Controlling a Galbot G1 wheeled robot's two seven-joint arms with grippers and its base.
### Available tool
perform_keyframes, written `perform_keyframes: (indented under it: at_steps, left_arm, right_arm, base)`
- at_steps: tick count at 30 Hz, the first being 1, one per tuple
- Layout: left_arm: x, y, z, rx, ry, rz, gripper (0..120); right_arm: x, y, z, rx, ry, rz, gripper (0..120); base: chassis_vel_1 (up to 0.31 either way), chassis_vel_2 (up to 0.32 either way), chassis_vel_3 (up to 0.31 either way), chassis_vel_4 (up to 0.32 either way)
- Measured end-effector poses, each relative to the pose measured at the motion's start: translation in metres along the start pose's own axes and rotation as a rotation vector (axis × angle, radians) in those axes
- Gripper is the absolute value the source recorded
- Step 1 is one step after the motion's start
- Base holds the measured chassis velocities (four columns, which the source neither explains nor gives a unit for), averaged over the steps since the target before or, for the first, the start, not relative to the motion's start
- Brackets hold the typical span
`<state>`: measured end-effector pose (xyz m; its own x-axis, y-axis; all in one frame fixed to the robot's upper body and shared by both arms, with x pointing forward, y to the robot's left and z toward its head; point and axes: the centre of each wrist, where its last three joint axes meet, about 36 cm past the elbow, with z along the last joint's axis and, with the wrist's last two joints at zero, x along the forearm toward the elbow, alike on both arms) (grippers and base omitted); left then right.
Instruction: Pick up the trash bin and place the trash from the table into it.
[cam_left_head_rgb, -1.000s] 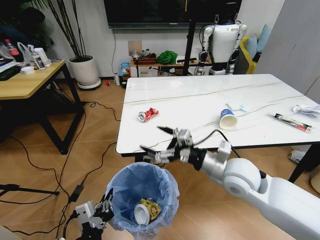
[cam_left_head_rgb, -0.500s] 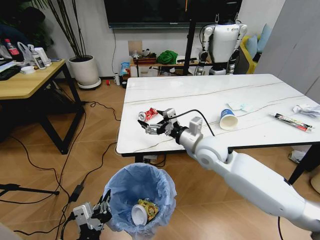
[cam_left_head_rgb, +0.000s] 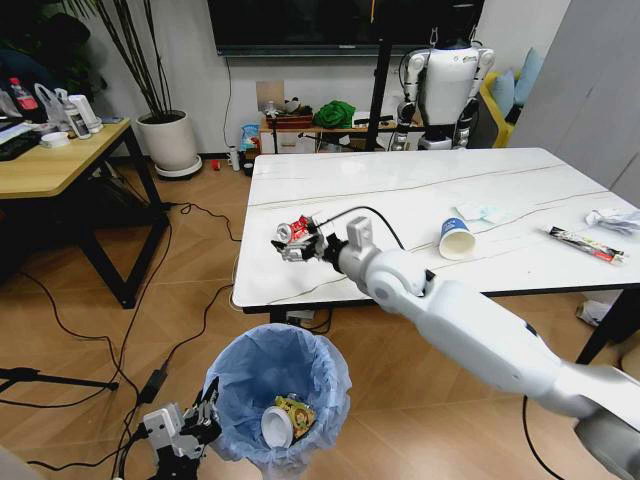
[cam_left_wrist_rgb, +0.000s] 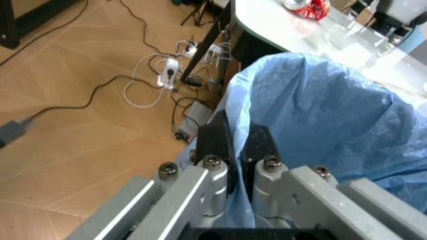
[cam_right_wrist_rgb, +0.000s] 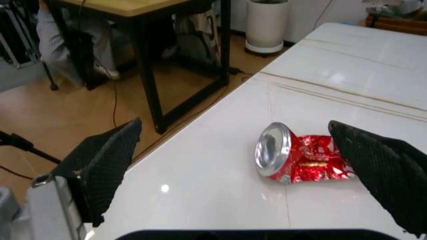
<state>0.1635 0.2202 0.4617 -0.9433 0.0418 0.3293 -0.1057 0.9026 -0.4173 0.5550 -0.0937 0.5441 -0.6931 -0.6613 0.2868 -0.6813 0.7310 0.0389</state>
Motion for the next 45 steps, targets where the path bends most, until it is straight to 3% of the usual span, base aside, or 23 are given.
perform_keyframes:
  at_steps: [14, 27, 45]
  left_arm:
    - [-0.001, 0.003, -0.003, 0.002, -0.007, -0.002, 0]
    - [-0.005, 0.005, -0.003, 0.008, -0.007, -0.003, 0]
    - [-0.005, 0.006, -0.003, 0.008, -0.005, -0.006, 0]
  right_arm:
    - [-0.047, -0.004, -0.006, -0.030, 0.079, -0.014, 100]
    - [-0.050, -0.047, 0.005, -0.017, 0.105, 0.044, 100]
    - [-0.068, -0.050, 0.017, -0.014, 0.111, 0.035, 99]
  base:
    - [0.000, 0.000, 0.000, 0.000]
    - [0.000, 0.000, 0.000, 0.000]
    - [0.000, 0.000, 0.000, 0.000]
